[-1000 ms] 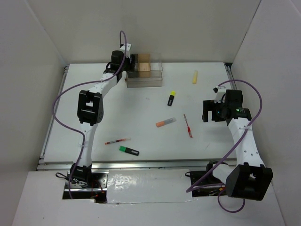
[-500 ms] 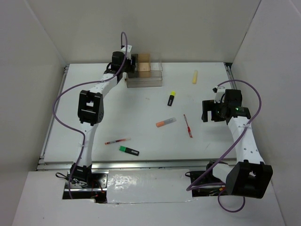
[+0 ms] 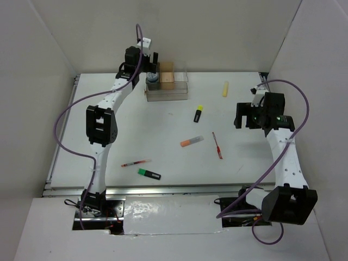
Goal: Sort the stationery into containers
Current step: Place the stationery in the storage box, then pick up the pen from the center of the board.
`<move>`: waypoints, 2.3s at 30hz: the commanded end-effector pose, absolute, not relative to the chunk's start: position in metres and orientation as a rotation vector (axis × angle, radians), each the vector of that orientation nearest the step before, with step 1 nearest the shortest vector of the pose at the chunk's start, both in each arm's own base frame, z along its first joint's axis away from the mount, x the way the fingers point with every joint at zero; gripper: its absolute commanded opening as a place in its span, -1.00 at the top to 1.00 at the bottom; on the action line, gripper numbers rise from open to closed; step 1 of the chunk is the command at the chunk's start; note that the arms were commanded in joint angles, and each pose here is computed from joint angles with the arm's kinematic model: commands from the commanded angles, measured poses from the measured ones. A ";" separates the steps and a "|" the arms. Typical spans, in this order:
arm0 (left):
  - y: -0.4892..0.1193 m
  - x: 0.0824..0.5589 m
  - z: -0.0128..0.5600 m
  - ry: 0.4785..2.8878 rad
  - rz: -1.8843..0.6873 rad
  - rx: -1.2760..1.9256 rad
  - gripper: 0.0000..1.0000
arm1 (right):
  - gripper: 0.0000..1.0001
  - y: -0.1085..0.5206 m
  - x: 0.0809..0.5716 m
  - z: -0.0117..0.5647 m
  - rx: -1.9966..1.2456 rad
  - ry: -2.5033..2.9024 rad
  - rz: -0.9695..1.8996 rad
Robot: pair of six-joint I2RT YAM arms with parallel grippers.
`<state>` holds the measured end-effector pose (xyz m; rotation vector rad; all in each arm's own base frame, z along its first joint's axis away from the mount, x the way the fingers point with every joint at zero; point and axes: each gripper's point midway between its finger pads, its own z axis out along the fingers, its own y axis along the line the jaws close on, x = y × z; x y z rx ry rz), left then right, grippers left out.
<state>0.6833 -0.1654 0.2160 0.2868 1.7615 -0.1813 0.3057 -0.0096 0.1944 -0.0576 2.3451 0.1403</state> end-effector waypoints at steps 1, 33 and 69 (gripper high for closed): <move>-0.158 0.666 0.309 1.606 -0.137 0.295 -0.99 | -1.00 -0.005 0.318 0.229 -0.064 2.267 0.157; -0.098 0.239 0.063 2.253 -0.283 1.531 -0.16 | -0.84 0.030 0.264 0.166 -0.338 2.458 0.091; -0.134 0.244 0.009 2.408 -0.243 1.560 1.00 | -0.87 0.032 0.259 0.157 -0.325 2.486 0.114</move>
